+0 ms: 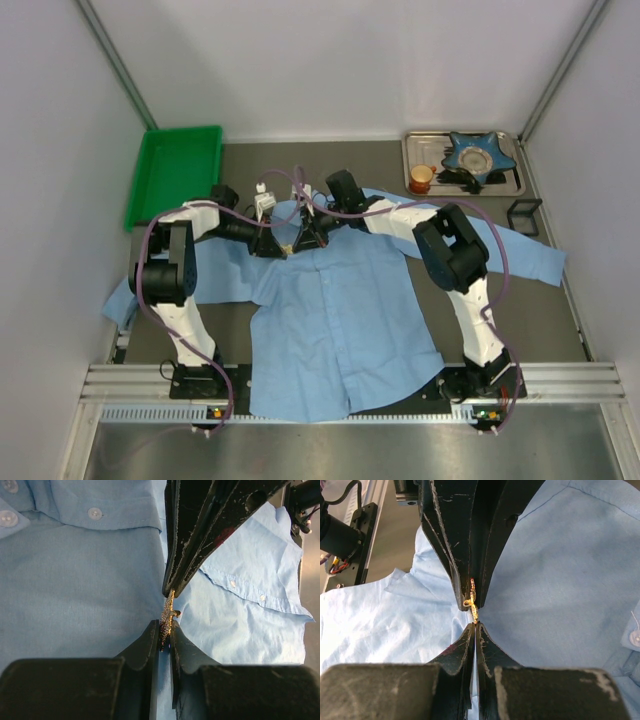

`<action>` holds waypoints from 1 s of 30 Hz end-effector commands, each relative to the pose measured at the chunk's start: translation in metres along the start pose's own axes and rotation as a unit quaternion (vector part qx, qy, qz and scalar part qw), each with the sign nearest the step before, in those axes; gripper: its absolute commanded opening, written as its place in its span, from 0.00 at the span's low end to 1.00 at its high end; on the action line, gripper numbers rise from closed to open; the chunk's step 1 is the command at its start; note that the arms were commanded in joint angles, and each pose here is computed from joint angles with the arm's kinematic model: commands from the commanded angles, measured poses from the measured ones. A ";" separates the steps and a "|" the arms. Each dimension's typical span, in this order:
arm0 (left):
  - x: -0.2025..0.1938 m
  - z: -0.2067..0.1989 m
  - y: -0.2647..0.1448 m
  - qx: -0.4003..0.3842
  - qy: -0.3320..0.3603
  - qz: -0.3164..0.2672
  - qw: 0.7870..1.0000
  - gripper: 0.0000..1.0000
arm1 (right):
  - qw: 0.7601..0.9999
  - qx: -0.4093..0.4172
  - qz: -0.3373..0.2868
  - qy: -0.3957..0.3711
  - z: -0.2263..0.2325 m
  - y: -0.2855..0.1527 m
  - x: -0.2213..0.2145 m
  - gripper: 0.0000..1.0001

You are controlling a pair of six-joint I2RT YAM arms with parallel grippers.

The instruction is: Pin the brooch onto the clothing

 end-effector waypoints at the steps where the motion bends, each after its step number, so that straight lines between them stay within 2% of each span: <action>1: 0.013 0.026 0.000 0.043 0.048 0.003 0.998 0.05 | 0.992 0.093 -0.021 -0.080 0.062 0.006 0.039 0.00; 10: 0.013 0.022 0.002 0.045 0.060 0.007 0.997 0.10 | 0.993 0.088 -0.017 -0.076 0.060 0.009 0.036 0.00; 17: 0.014 0.017 0.000 0.039 0.076 0.004 0.996 0.21 | 0.994 0.078 -0.016 -0.069 0.054 0.008 0.033 0.00; 24: 0.014 0.017 -0.003 0.037 0.079 -0.004 0.996 0.27 | 0.995 0.068 -0.020 -0.065 0.047 -0.001 0.034 0.00; 30: 0.016 0.015 -0.006 0.029 0.091 -0.013 0.995 0.38 | 0.996 0.064 -0.020 -0.064 0.045 -0.002 0.034 0.00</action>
Point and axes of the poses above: each gripper's point midway between its finger pads, its own y axis out along the fingers, its own z axis along the line the jaws close on, x = y × z, the point moved 7 cm from there along -y, back along the fingers, and after that the axes turned 8 degrees about y, right-handed, at the moved point
